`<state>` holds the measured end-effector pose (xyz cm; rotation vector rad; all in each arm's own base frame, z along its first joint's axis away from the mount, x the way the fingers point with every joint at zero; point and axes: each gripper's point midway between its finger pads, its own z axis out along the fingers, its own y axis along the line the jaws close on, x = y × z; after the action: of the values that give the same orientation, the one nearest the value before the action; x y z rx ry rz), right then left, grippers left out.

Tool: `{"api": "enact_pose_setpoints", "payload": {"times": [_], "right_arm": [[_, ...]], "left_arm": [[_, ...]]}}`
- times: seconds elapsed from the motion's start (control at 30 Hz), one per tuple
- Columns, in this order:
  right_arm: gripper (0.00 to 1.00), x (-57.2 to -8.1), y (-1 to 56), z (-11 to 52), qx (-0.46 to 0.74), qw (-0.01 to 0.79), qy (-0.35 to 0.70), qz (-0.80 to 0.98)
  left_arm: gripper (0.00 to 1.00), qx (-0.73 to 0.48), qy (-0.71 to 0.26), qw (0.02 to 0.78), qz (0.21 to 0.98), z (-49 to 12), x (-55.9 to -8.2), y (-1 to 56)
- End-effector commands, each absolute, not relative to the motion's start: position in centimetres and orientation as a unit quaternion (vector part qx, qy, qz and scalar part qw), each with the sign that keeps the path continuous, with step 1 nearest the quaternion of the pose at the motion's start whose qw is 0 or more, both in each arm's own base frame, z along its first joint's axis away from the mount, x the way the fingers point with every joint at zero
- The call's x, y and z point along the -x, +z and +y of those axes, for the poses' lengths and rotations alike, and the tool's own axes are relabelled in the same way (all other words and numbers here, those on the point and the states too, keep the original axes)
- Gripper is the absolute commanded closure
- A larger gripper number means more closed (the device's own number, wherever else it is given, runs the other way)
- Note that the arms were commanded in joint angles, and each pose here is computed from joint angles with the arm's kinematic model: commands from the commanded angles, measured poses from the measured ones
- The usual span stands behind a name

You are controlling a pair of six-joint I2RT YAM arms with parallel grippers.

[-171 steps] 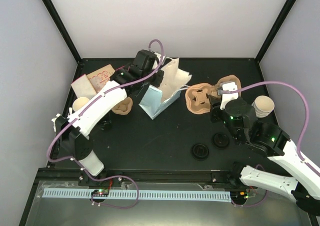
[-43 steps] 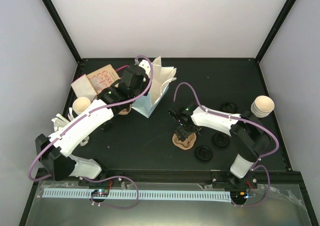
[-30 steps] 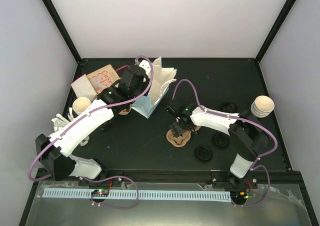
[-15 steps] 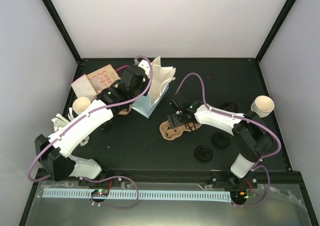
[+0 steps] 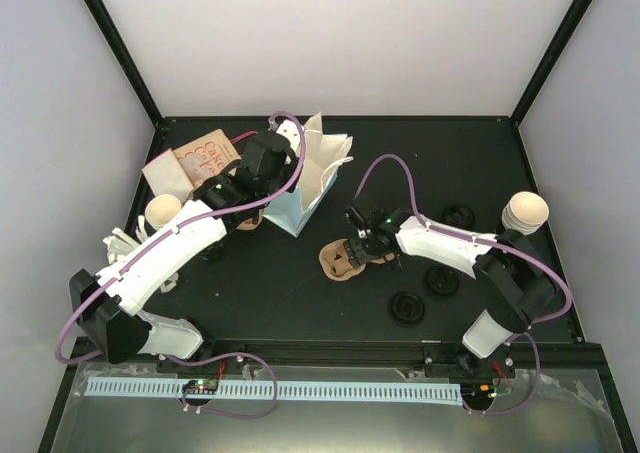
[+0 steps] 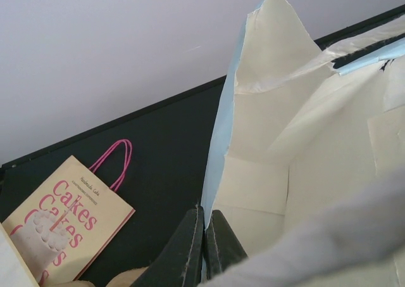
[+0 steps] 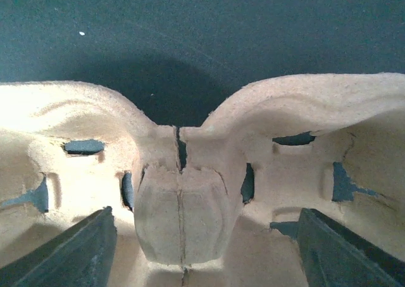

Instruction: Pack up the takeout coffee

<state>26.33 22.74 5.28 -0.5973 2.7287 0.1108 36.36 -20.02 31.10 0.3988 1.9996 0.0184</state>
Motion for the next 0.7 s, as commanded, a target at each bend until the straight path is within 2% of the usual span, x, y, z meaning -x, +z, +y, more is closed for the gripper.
{"api": "enact_pose_setpoints", "payload": {"times": [0.0, 0.07, 0.23, 0.67], "right_arm": [[0.23, -26.3, 4.5, 23.1, 0.233, 0.163, 0.037, 0.958], [0.27, -26.4, 4.3, 23.4, 0.238, 0.159, 0.037, 0.957], [0.28, -26.7, 3.9, 23.7, 0.243, 0.157, 0.032, 0.957], [0.50, -27.2, 3.9, 24.3, 0.244, 0.166, 0.038, 0.955]], "left_arm": [[0.98, -0.154, -0.013, 0.547, 0.823, -20.2, -36.3, 32.9], [0.98, -0.154, -0.014, 0.547, 0.823, -20.2, -36.3, 32.9], [0.98, -0.154, -0.012, 0.546, 0.823, -20.2, -36.3, 32.8], [0.98, -0.155, -0.010, 0.546, 0.823, -20.2, -36.4, 32.8]]}}
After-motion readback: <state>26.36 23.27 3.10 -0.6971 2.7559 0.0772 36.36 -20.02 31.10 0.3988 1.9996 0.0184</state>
